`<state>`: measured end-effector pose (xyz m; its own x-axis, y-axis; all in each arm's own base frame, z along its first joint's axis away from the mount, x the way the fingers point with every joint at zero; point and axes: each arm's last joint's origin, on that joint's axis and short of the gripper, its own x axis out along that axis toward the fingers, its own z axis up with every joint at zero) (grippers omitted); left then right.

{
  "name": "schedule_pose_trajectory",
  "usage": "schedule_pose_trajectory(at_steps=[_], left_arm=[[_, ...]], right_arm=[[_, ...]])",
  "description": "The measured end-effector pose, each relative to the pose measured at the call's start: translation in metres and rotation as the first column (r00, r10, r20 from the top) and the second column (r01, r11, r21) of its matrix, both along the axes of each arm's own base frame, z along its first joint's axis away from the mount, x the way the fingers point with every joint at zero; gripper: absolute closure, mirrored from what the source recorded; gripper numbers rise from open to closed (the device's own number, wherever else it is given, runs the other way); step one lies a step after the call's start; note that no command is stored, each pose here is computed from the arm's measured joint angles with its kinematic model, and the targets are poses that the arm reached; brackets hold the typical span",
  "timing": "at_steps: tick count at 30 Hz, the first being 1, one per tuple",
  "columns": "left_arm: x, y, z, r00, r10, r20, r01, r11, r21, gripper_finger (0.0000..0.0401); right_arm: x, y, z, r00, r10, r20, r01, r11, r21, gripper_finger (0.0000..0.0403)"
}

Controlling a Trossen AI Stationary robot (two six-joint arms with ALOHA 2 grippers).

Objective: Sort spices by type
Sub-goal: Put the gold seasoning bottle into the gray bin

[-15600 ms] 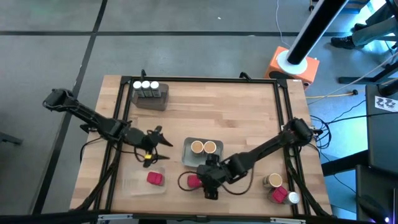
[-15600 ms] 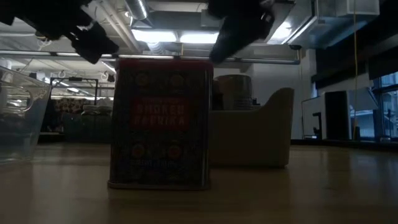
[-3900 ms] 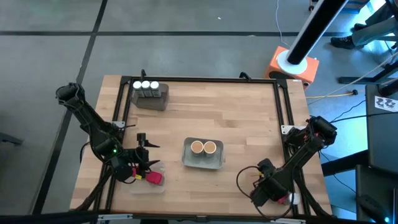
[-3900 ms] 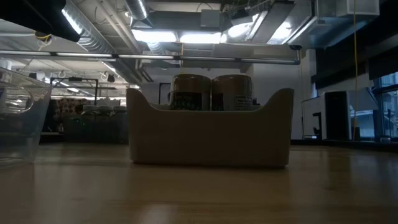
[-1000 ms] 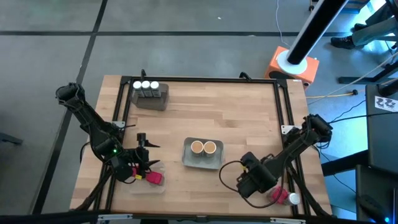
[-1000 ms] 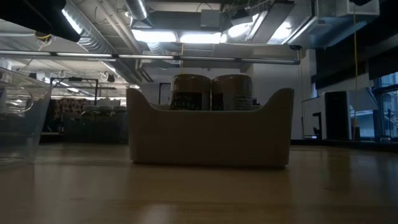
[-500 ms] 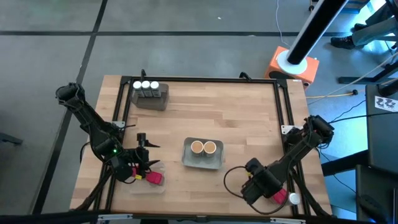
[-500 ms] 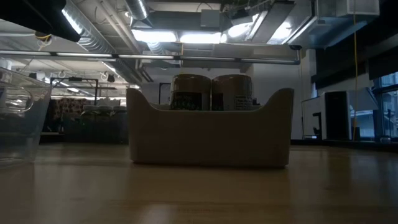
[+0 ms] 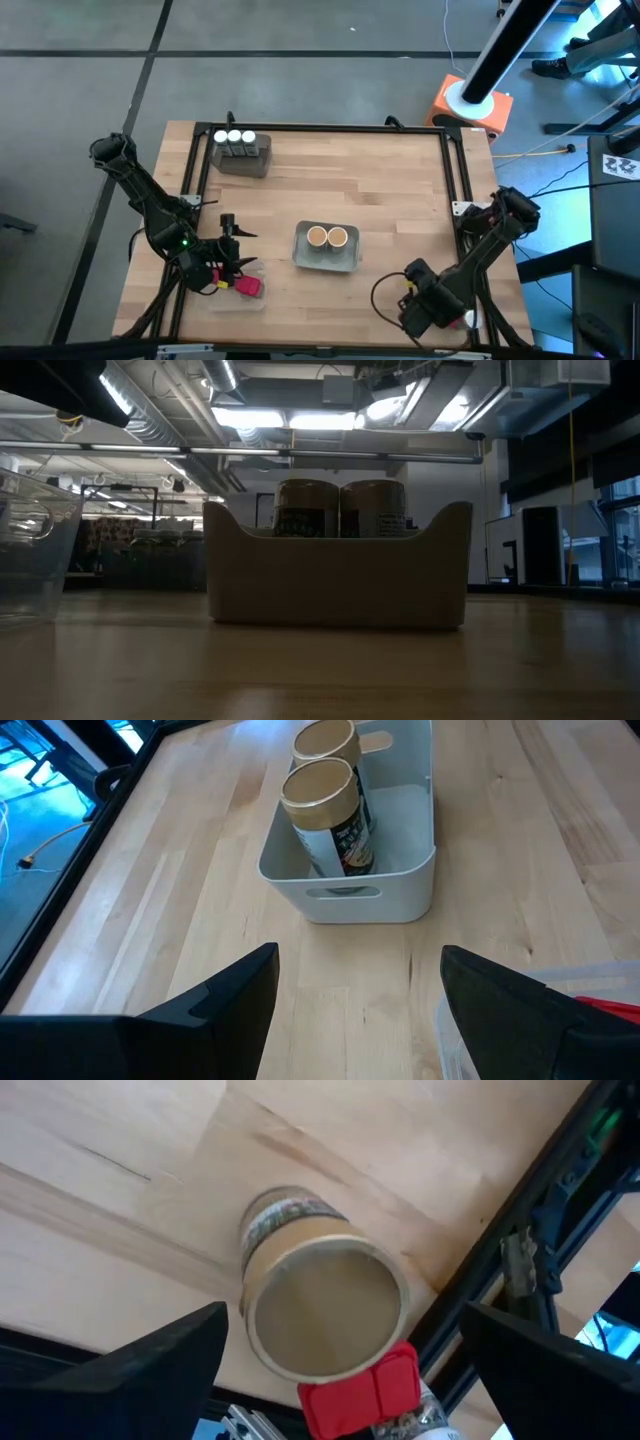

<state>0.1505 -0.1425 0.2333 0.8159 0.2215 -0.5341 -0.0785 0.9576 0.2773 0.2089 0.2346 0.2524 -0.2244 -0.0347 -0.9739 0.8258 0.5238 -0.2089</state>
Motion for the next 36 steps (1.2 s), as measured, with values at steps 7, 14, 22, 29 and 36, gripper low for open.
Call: schedule_pose_trajectory(at_steps=[7,14,22,29,36], left_arm=[[0.0,0.0,0.0,1.0,0.0,0.0,0.0,1.0,0.0,0.0139],[0.0,0.0,0.0,1.0,0.0,0.0,0.0,1.0,0.0,0.0139],[0.0,0.0,0.0,1.0,0.0,0.0,0.0,1.0,0.0,0.0139],[0.0,0.0,0.0,1.0,-0.001,0.0,0.001,1.0,0.002,0.0139],[0.0,0.0,0.0,1.0,-0.001,0.0,0.001,1.0,0.002,0.0139]], right_arm=[[-0.002,0.004,0.0,1.0,0.01,0.026,-0.01,1.0,0.004,0.0004],[-0.001,0.005,-0.013,0.999,0.0,0.042,0.0,1.0,0.011,0.0004],[0.001,0.007,-0.028,0.995,0.071,0.073,-0.075,0.996,0.056,0.0004],[0.005,0.008,-0.029,0.982,0.105,0.157,-0.111,0.993,0.027,0.0004],[0.0,0.007,-0.042,0.993,0.093,0.079,-0.1,0.991,0.093,0.0007]])
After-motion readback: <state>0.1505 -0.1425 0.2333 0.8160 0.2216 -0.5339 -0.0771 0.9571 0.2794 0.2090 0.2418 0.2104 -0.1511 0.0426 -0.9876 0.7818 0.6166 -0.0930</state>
